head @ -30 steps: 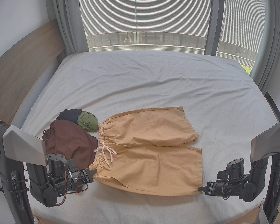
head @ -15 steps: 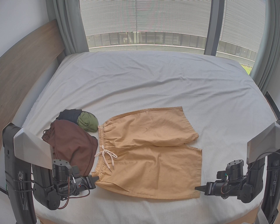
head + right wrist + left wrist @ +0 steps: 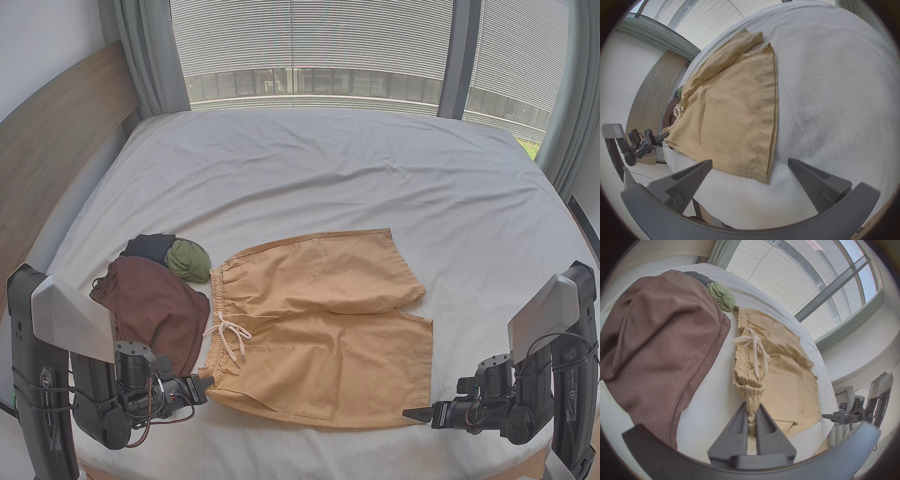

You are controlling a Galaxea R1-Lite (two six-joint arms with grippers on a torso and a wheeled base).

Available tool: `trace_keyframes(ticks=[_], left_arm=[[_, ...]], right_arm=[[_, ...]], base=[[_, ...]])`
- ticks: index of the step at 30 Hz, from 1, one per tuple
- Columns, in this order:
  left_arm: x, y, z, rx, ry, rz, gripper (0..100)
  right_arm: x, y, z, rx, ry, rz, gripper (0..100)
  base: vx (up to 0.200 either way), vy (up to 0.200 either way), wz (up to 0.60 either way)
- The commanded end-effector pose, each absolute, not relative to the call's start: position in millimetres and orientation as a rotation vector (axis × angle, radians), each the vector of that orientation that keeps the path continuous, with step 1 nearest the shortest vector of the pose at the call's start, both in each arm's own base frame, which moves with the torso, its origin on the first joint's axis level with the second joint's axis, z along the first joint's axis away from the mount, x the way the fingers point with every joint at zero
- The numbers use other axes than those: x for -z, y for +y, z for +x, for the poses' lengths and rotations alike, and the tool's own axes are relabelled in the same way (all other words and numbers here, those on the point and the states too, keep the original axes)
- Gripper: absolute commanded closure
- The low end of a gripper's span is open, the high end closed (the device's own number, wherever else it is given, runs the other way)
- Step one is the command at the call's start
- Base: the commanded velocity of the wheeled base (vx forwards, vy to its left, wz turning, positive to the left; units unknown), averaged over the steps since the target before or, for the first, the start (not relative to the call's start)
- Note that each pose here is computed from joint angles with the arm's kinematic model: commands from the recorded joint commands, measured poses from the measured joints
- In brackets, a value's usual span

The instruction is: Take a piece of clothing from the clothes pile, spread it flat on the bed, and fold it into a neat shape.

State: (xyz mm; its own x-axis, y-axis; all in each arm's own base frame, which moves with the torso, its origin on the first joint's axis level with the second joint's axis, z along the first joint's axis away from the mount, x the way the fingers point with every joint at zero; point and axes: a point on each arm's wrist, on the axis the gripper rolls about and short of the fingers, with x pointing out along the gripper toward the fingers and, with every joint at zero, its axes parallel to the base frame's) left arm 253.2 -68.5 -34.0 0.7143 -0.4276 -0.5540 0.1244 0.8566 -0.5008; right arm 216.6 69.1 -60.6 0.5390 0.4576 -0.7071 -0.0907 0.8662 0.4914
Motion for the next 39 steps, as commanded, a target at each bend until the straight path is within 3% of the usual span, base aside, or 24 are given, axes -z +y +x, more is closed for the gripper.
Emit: trace_keyframes(ticks=[1,10,11,31,39], left_arm=[[34.4,-69.2,253.9,0.32,0.714,-0.454,100],[34.4,-68.8,254.0,0.318,0.714,-0.456,100],[34.4,-68.8,254.0,0.318,0.714,-0.456,100],[33.4,-63.9,232.3,0.329,0.795,-0.464,100],[38.0,-53.2,208.5,0.381,0.889,-0.378,100]], right_arm=[[66.3,72.4,214.9,-0.344,0.977,0.419,0],[75.0,83.2,223.7,-0.32,0.95,0.396,0],[75.0,83.2,223.8,-0.316,0.95,0.398,100],[45.4,66.1,206.7,-0.283,0.929,0.417,100],[46.3,65.3,199.2,-0.281,0.967,0.405,100]], base=[[0.0,0.0,0.0],[0.0,0.0,0.0],[0.0,0.0,0.0],[0.0,0.0,0.0],[0.0,0.0,0.0]])
